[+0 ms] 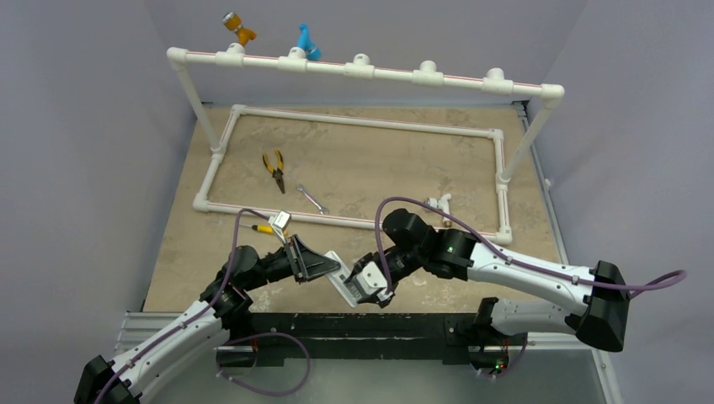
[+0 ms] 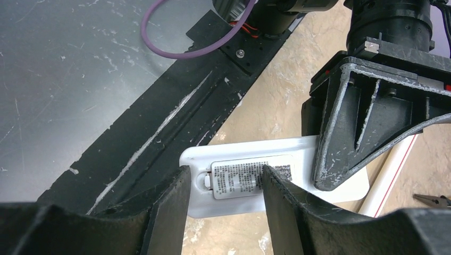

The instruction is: Load the batteries into the remote control

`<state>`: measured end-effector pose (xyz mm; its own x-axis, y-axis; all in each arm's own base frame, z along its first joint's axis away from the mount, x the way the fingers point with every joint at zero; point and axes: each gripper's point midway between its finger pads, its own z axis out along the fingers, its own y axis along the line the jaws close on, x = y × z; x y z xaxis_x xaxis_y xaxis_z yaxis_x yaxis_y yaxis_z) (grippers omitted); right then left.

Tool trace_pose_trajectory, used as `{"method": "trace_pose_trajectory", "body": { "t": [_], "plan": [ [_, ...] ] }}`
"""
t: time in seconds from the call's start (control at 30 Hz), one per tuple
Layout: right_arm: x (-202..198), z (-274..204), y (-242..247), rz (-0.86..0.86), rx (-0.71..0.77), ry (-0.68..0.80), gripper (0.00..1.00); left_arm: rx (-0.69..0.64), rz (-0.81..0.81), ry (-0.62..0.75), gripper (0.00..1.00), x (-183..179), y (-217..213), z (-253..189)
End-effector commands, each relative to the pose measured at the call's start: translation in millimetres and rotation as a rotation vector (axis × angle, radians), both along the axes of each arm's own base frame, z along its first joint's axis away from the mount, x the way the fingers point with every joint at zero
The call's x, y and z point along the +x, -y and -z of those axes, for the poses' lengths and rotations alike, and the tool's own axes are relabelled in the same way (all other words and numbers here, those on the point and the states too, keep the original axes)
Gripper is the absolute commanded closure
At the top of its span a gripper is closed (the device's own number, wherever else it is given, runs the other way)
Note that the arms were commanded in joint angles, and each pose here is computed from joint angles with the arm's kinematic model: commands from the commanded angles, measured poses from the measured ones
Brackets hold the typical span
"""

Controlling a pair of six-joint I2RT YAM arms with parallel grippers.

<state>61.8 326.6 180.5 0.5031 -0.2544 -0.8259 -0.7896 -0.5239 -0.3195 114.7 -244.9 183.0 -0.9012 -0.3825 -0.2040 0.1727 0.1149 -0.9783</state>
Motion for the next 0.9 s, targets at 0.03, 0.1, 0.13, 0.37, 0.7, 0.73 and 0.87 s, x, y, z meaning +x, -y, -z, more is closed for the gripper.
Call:
{"method": "trace_pose_trajectory", "body": {
  "t": [0.03, 0.1, 0.13, 0.37, 0.7, 0.73, 0.87],
  "plan": [
    [3, -2, 2, -0.004, -0.015, -0.003, 0.52, -0.068, 0.015, 0.074, 1.00, -4, 0, -24],
    [4, -2, 1, -0.002, -0.016, -0.004, 0.53, -0.070, 0.016, 0.074, 1.00, -4, 0, -25],
    [4, -3, 0, -0.001, -0.016, -0.005, 0.54, -0.070, 0.015, 0.074, 1.00, -4, 0, -25],
    [4, 0, -1, -0.006, -0.023, -0.012, 0.62, -0.069, 0.016, 0.074, 1.00, -4, 0, -24],
    [5, 5, 1, -0.004, -0.060, -0.021, 0.74, -0.076, 0.016, 0.077, 1.00, -5, 0, -26],
    [5, 6, 2, -0.008, -0.066, -0.023, 0.74, -0.077, 0.016, 0.078, 1.00, -5, 0, -26],
    [2, 8, 5, -0.019, -0.093, -0.039, 0.69, -0.075, 0.014, 0.079, 1.00, -4, 0, -27]
  ]
}}
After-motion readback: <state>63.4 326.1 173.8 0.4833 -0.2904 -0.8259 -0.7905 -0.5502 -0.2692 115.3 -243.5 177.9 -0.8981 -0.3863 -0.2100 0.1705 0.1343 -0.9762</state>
